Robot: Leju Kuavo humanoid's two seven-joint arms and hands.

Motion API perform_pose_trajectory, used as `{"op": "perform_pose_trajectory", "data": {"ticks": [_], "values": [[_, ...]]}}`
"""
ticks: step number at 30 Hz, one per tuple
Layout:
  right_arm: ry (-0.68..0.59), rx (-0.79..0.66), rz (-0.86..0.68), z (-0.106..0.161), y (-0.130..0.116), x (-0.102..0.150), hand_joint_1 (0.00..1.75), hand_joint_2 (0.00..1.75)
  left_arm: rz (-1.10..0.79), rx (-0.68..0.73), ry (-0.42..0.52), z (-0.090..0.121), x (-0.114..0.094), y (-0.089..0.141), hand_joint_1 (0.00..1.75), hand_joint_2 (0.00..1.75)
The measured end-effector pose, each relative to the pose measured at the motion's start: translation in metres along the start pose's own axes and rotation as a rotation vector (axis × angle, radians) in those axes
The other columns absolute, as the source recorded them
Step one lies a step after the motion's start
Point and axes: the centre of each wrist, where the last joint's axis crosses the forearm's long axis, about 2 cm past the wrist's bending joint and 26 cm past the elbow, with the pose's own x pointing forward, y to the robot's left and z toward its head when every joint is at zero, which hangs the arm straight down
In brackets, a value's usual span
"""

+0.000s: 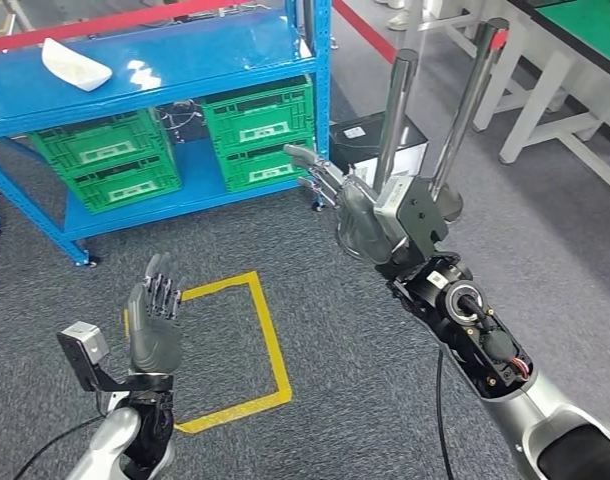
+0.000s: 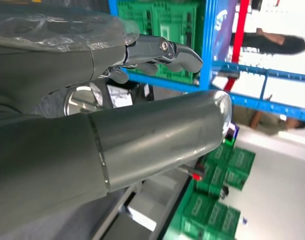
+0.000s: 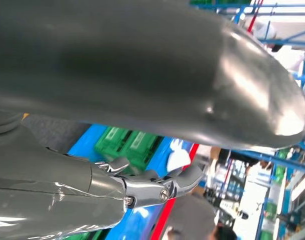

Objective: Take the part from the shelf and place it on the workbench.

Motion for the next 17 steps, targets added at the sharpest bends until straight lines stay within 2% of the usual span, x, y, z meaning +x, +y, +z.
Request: {"op": "perform_pose_trajectory", "data": {"ticks": [9,17], "values": [[0.007,-0.016,0.032,0.001,-0.001,-0.003,0.0,0.0,-0.005,0.006,0.006,0.0,-0.001,0.0,0.0,0.0],[0.042,-0.086,0.089,0.009,-0.011,-0.031,0.0,0.0,-0.025,0.016,0.02,0.007,-0.01,0.006,0.0,0.0]]}}
